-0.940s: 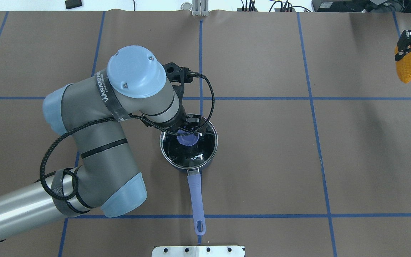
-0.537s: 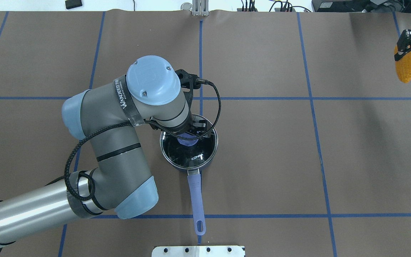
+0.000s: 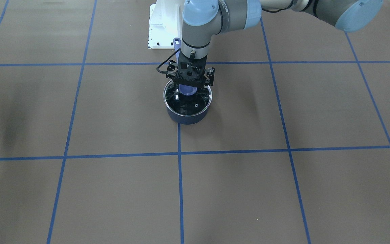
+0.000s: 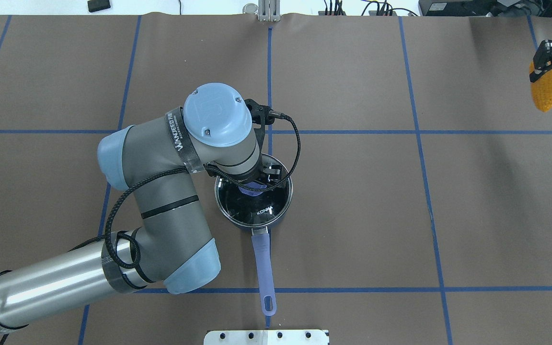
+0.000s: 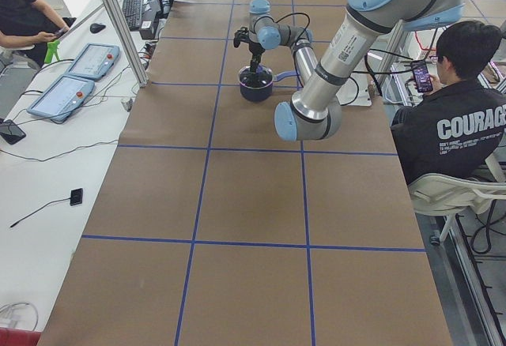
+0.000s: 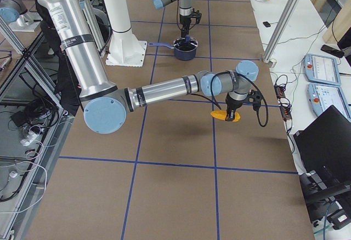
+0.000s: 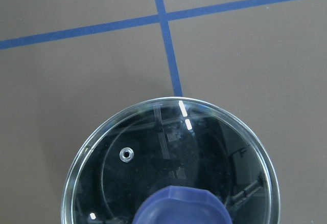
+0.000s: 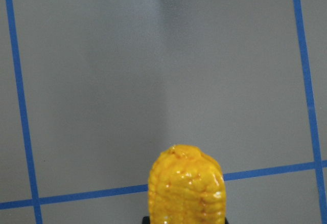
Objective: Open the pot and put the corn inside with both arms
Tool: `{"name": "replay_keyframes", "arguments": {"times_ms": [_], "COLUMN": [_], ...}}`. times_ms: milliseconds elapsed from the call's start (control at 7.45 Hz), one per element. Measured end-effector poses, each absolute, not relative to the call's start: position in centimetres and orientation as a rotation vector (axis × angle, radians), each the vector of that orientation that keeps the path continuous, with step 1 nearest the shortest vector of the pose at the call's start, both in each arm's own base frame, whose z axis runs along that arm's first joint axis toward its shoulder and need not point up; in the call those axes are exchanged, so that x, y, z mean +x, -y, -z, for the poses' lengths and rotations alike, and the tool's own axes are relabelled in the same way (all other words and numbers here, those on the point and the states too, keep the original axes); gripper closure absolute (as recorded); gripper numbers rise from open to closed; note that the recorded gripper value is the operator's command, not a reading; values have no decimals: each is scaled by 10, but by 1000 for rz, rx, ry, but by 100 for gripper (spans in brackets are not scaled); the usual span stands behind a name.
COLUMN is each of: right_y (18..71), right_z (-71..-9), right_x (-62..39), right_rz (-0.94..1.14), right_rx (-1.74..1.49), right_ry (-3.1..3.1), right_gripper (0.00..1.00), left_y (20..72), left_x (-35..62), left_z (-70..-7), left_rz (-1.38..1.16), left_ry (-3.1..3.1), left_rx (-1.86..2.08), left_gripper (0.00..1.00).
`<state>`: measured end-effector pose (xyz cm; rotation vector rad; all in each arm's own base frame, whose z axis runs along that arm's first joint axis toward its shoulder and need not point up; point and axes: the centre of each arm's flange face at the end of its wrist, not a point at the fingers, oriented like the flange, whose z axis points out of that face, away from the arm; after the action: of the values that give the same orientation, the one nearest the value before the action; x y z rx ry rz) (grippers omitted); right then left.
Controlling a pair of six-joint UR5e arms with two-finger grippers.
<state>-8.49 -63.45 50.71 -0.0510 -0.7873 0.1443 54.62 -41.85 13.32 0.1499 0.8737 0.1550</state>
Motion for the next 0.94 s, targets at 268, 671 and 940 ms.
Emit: {"name": "replay_keyframes", "arguments": {"times_ms": [268, 671, 940], "right_y": [635, 635, 635], "right_z": [-508, -507, -507], "right_x": [-85, -85, -84], "right_rz": [-144, -144, -145], "right_rx": [-52, -50, -49], "right_ry": [786, 787, 787], "right_gripper": [66, 66, 66], "left_y": [419, 419, 419], "left_x": [549, 550, 550], "left_z": [-135, -133, -132], "left_rz": [-156, -157, -157], "left_ry": [-873, -876, -876], "left_rx": [149, 150, 150], "left_gripper": [10, 25, 33]}}
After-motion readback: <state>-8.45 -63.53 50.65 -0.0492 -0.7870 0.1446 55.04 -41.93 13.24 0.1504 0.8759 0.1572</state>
